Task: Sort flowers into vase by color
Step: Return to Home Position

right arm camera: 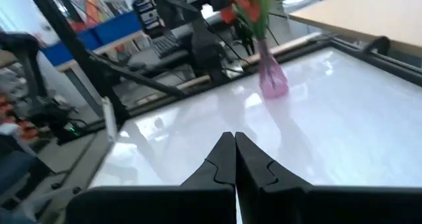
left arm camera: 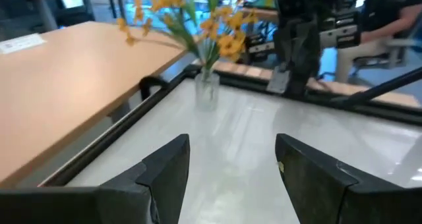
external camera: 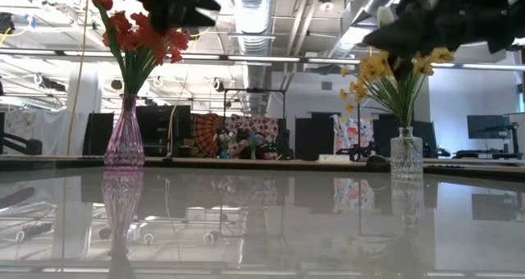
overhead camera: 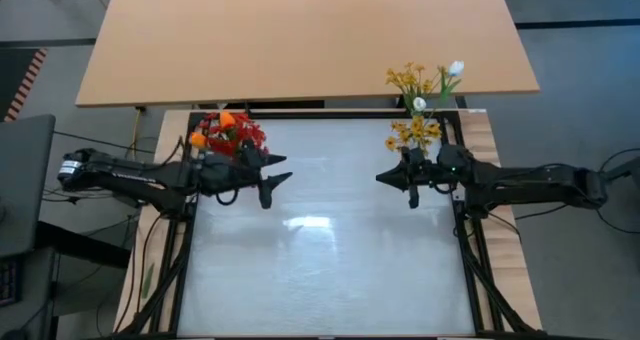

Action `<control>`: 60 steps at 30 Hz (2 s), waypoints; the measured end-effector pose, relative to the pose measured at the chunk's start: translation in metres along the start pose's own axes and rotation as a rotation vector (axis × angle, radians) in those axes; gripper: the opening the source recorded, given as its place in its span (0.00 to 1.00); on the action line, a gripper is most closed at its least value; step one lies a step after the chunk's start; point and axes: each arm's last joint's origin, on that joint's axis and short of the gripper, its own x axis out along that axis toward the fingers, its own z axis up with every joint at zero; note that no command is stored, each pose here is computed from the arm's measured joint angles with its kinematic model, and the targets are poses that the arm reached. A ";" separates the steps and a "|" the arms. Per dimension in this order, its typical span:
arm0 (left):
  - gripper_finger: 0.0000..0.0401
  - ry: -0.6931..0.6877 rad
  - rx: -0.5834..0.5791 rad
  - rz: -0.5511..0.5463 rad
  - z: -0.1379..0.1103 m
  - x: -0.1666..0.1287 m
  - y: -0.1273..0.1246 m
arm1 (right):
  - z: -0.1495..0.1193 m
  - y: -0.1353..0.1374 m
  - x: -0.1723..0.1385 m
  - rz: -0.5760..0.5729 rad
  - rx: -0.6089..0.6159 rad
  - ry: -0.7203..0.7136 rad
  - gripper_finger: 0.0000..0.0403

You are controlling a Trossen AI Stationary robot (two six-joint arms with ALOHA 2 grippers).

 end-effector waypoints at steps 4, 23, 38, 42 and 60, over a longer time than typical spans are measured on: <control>0.53 0.013 0.037 0.031 -0.018 0.000 -0.001 | -0.009 -0.009 -0.002 -0.039 -0.027 0.015 0.05; 0.53 0.061 -0.047 0.095 -0.077 -0.059 0.038 | 0.002 -0.024 -0.034 -0.186 0.005 -0.096 0.05; 0.53 0.034 -0.168 0.092 -0.118 -0.074 0.049 | -0.041 -0.039 -0.035 -0.215 0.107 -0.078 0.05; 0.53 0.047 -0.146 0.101 -0.127 -0.073 0.050 | -0.056 -0.043 -0.036 -0.214 0.111 -0.082 0.05; 0.53 0.209 -0.054 0.232 -0.148 -0.075 0.058 | -0.069 -0.051 -0.043 -0.239 -0.012 -0.086 0.05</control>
